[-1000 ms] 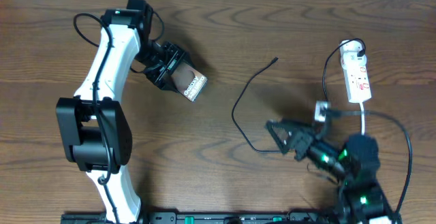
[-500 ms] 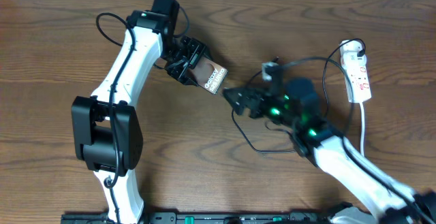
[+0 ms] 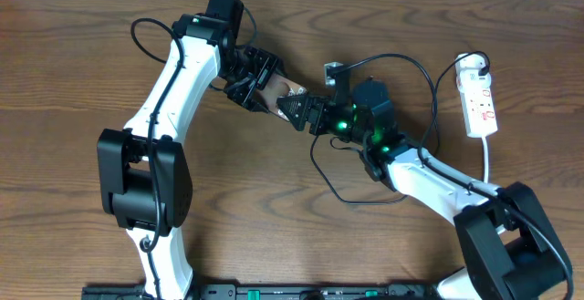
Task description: Plug charger to phone and switch on socket
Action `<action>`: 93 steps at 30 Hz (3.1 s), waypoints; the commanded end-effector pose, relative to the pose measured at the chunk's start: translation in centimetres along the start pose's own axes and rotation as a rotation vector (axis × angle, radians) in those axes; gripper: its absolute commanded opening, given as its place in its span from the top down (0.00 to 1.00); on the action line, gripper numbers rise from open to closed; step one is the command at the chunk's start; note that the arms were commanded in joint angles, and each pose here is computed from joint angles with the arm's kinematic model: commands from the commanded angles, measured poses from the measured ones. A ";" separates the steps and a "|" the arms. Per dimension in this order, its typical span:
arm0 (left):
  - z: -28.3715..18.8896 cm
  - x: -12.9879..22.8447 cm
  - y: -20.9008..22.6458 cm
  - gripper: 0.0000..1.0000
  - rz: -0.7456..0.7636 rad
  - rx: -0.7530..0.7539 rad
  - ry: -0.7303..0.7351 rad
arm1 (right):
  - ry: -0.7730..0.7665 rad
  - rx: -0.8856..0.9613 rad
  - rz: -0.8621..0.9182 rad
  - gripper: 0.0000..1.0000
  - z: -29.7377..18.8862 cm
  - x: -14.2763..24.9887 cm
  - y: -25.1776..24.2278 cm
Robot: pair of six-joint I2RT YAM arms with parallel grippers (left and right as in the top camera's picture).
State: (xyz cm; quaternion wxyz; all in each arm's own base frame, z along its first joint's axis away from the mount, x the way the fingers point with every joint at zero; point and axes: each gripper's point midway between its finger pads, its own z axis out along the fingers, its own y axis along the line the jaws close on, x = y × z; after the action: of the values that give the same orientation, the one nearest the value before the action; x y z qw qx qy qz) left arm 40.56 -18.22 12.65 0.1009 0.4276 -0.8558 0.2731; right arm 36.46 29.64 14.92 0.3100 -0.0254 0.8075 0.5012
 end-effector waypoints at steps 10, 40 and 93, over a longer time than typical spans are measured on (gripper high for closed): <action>-0.3 1.5 -0.8 0.93 -0.013 0.037 0.077 | -0.044 0.027 0.024 0.36 0.6 -1.0 -0.3; 0.7 2.5 -0.7 0.93 0.022 0.004 0.053 | -0.047 0.076 0.046 0.99 0.7 -0.8 -1.3; -4.2 -0.9 11.7 0.01 0.746 0.430 -0.495 | -0.019 -0.136 0.401 0.99 -3.0 -4.6 1.1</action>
State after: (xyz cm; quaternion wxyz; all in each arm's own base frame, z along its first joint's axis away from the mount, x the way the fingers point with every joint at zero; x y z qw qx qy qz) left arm 30.73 -10.64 11.93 -0.2869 0.1242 -0.8703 0.3805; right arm 38.38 26.08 17.16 0.1818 0.1564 0.7646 0.5983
